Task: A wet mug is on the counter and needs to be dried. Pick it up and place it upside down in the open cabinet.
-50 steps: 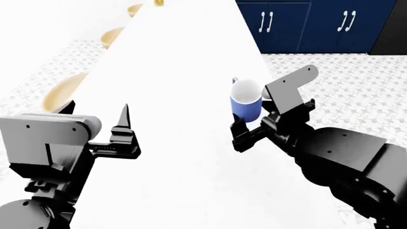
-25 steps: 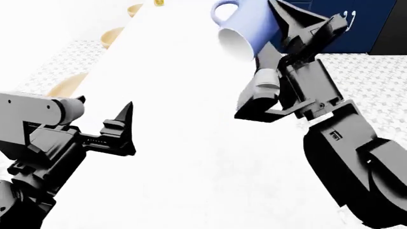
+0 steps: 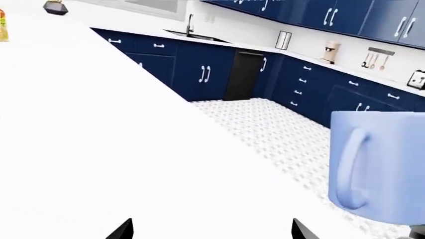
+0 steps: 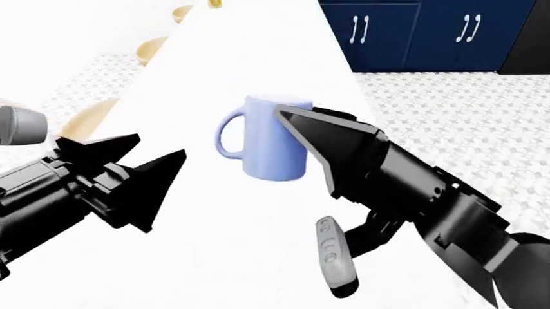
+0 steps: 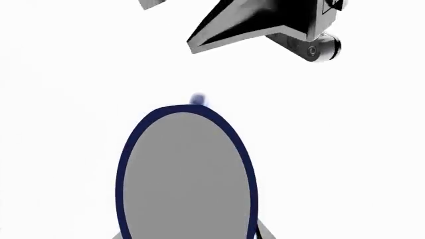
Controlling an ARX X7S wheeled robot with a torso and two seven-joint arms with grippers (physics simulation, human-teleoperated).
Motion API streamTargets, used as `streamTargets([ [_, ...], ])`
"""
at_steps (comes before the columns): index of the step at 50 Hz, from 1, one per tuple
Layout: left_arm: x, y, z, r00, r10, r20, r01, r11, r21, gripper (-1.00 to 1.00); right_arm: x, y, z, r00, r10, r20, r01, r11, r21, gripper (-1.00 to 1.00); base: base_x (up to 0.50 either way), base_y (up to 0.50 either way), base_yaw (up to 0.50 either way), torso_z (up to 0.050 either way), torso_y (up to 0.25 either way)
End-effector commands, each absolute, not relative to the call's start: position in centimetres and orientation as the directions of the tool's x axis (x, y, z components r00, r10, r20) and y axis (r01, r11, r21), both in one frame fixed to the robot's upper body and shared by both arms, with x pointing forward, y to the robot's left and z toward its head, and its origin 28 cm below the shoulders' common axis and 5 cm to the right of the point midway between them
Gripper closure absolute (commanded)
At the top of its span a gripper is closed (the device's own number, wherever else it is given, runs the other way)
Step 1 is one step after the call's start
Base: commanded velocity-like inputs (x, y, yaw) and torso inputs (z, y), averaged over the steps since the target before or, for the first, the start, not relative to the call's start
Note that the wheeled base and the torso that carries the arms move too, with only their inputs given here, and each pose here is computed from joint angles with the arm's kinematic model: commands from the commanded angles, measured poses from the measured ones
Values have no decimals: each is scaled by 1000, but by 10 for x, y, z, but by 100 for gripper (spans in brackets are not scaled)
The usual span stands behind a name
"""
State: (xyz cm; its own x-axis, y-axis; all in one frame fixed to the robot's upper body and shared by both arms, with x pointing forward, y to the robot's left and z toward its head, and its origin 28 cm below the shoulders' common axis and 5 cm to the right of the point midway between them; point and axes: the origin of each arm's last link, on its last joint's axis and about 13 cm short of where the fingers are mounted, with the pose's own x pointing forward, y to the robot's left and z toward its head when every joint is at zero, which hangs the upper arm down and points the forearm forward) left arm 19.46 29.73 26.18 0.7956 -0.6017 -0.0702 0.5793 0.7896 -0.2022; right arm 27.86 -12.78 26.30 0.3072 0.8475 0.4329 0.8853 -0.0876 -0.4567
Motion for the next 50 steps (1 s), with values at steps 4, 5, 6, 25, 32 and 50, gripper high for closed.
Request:
streamTargets([
  [4,199,320,283,533,-838,-116,784,541,-304,-100,275,-126,256,256,894,367,906,-89,-415,100,0,0,0,0,0],
  [5,199,321,283,513,-850,-119,795,523,-308,-100,275,-126,256,257,894,366,905,-90,-415,100,0,0,0,0,0],
  [6,199,321,284,489,-863,-126,806,502,-314,-100,276,-126,255,257,895,365,905,-90,-416,100,0,0,0,0,0],
  [25,206,316,285,230,-969,-84,853,243,-462,-100,277,-121,249,245,900,361,903,-76,-423,100,0,0,0,0,0],
  [32,213,310,286,236,-968,-84,855,248,-455,-100,277,-120,247,241,900,362,900,-67,-431,100,0,0,0,0,0],
  [50,222,307,283,255,-960,-116,847,280,-452,-100,276,-118,245,234,901,365,896,-54,-440,100,0,0,0,0,1],
])
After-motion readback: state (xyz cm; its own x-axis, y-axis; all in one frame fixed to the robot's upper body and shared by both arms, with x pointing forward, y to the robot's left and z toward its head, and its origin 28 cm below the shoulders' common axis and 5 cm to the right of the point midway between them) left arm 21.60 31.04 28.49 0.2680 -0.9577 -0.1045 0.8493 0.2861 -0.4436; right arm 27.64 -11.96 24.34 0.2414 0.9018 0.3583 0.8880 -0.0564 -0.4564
